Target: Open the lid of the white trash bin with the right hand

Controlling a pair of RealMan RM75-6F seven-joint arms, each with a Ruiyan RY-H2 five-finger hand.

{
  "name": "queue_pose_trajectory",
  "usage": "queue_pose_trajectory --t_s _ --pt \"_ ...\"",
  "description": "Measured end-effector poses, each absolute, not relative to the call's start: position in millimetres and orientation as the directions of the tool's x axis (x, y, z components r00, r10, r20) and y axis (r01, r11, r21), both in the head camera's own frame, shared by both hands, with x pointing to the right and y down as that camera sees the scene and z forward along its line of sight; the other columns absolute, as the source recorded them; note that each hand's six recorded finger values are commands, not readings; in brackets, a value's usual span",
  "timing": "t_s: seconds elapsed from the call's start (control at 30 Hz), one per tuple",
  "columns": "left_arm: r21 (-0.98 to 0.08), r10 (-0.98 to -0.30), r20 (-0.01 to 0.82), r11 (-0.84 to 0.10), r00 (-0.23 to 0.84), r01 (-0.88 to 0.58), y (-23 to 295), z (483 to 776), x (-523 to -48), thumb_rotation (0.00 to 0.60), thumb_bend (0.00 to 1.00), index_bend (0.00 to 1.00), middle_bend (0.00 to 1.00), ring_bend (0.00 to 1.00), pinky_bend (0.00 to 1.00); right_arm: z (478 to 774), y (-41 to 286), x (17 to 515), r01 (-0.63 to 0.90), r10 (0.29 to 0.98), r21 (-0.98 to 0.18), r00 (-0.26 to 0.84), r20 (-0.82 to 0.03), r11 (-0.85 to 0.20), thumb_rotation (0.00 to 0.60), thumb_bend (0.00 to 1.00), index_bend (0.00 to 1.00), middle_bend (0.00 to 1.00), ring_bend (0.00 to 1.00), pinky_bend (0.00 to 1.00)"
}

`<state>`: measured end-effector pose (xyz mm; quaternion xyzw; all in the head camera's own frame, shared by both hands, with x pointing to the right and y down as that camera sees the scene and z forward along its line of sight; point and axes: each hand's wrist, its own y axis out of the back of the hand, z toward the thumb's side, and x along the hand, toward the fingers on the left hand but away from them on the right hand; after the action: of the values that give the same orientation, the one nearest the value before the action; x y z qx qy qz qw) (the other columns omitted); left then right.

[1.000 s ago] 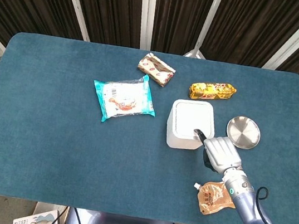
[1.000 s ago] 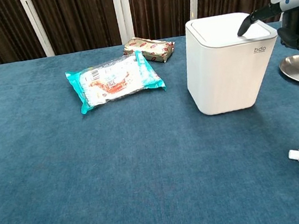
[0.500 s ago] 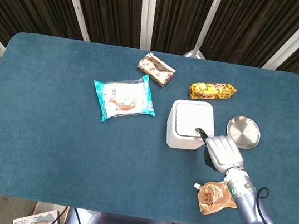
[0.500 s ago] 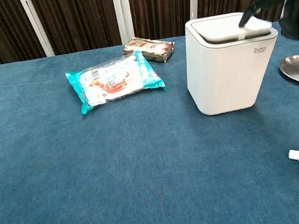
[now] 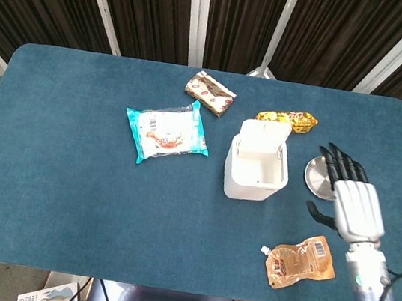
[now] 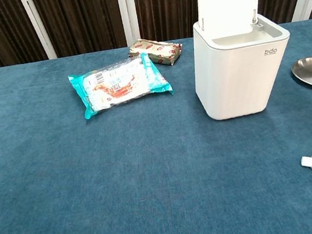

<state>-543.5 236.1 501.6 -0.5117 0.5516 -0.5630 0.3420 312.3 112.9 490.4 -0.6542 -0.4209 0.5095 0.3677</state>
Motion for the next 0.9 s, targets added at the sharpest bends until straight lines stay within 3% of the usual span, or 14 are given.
queue_pose_trajectory --t_s 0.2,0.5,0.67,0.9 --pt "-0.971 -0.952 0.192 -0.149 -0.24 -0.185 238 499 -544 0.6 0.1 0.22 0.08 0.02 0.1 504 161 355 0.134 0.947 -0.939 0.107 -0.303 -0.316 0.6 0.27 0.0 0.04 0.08 0.09" --pt "-0.964 -0.955 0.212 -0.169 -0.208 -0.204 238 500 -540 0.6 0.1 0.22 0.08 0.02 0.1 538 229 408 0.091 0.939 -0.935 0.066 -0.339 -0.344 0.6 0.26 0.01 0.04 0.06 0.09" --pt "-0.964 -0.955 0.21 -0.167 -0.209 -0.205 239 500 -541 0.6 0.1 0.22 0.08 0.02 0.1 548 242 417 0.061 0.931 -0.929 0.038 -0.363 -0.365 0.6 0.27 0.02 0.04 0.06 0.09" --pt "-0.957 -0.952 0.234 -0.19 -0.196 -0.219 240 500 -541 0.6 0.1 0.22 0.08 0.02 0.1 538 245 430 0.097 0.939 -0.935 -0.013 -0.345 -0.342 0.6 0.27 0.02 0.04 0.06 0.09"
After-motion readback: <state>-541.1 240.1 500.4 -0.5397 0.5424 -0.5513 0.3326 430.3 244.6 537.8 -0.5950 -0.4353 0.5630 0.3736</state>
